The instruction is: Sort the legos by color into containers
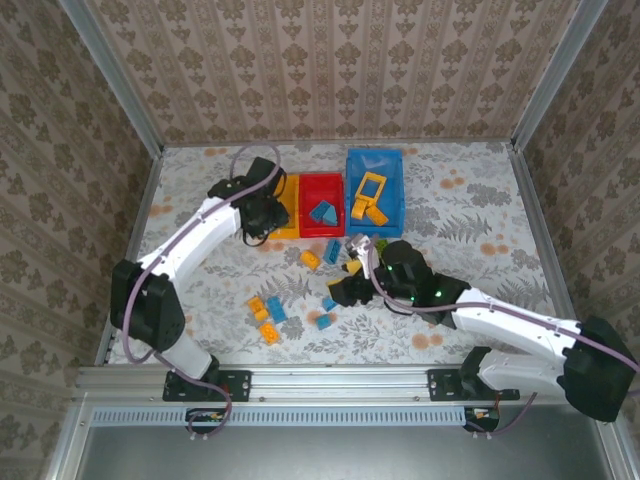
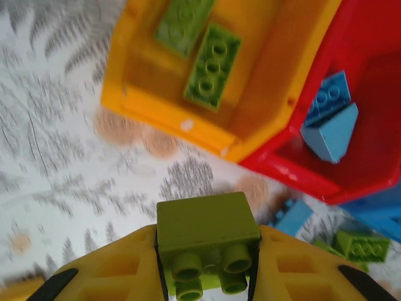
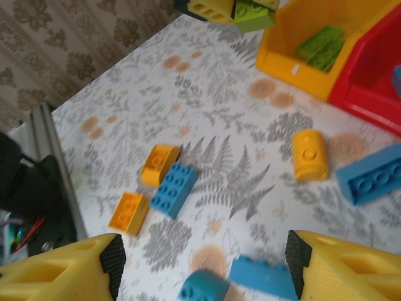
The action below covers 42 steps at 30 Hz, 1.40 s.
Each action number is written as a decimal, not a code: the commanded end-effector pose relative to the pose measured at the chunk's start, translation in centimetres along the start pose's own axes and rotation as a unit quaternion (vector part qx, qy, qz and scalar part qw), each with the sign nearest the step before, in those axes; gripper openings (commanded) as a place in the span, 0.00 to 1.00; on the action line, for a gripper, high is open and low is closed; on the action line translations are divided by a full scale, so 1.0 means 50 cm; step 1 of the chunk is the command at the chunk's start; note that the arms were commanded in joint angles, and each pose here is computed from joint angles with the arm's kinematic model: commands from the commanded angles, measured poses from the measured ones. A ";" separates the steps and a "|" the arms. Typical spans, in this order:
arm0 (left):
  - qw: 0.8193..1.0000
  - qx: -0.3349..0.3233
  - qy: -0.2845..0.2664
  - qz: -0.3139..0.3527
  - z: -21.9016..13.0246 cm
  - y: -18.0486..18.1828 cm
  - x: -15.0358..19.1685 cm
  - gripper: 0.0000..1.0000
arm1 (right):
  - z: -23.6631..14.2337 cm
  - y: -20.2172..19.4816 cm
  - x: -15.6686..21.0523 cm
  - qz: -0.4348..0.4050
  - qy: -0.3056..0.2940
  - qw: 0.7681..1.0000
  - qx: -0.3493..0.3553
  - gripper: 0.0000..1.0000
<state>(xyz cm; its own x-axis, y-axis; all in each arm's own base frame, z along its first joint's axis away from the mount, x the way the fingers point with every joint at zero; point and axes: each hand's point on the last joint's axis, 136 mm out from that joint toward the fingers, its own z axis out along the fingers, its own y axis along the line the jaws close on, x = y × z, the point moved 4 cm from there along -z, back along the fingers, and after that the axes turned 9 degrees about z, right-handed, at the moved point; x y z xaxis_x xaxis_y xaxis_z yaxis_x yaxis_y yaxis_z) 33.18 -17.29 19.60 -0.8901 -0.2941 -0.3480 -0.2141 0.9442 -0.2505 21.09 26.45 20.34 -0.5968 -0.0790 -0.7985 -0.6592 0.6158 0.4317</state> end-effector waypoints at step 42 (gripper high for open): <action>0.996 0.025 -0.043 0.069 0.002 0.000 -0.137 0.63 | 0.097 0.001 -0.051 -0.011 -0.016 0.995 0.093 0.73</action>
<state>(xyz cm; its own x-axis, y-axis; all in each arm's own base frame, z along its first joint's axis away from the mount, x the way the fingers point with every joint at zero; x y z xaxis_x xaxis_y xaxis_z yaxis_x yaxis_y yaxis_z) 41.58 -16.21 20.12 -0.8885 -0.1539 -0.4323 -0.0514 0.9696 -0.2394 24.87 30.13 21.50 -0.5485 -0.0281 -0.8357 -0.5980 0.7117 0.3685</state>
